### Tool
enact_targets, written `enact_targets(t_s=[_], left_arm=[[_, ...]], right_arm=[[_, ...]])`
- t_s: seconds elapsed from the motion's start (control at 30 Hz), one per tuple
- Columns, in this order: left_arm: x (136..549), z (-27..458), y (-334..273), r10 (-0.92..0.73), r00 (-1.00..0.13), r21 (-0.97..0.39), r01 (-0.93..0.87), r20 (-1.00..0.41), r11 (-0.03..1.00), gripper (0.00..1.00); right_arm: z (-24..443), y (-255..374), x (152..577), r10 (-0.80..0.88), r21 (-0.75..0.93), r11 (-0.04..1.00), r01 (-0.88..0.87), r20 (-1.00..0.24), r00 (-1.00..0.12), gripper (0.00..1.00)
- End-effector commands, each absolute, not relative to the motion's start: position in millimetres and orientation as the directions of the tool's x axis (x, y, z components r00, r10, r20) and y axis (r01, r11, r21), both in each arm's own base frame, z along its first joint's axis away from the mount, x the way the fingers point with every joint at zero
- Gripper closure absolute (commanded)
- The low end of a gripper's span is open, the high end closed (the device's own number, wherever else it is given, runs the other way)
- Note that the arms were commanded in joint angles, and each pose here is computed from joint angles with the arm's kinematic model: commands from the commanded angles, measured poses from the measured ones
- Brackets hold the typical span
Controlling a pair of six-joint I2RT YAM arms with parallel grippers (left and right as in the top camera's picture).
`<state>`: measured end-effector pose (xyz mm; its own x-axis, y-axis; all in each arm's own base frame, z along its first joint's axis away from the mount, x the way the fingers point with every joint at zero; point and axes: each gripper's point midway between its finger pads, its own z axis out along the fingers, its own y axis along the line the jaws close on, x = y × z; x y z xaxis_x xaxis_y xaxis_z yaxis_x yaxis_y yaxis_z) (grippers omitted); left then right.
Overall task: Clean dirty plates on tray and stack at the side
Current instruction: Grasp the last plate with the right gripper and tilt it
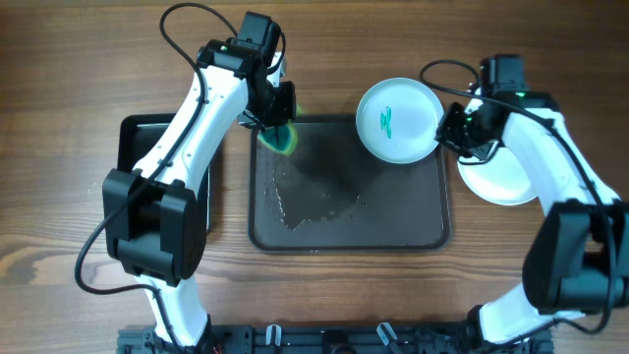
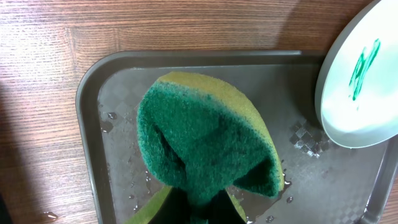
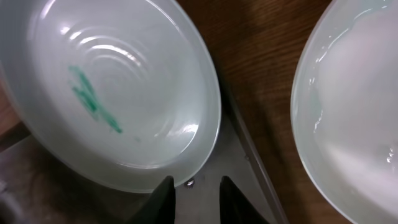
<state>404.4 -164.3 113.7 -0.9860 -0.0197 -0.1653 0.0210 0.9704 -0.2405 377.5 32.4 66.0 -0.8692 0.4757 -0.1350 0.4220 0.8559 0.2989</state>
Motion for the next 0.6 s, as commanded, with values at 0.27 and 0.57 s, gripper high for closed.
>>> enact_targets(t_s=[0.27, 0.57], left_arm=[[405.0, 116.6, -163.1, -0.027, -0.983, -0.231, 0.015, -0.179, 0.973, 0.96], [404.9, 116.6, -163.0, -0.027, -0.984, -0.231, 0.015, -0.179, 0.973, 0.96]], right_arm=[[1.6, 43.3, 366.7, 0.407, 0.101, 0.911, 0.400, -0.073, -0.910, 0.85], [17.1, 114.5, 289.2, 0.079, 0.230, 0.965, 0.127, 0.209, -0.975, 0.81]])
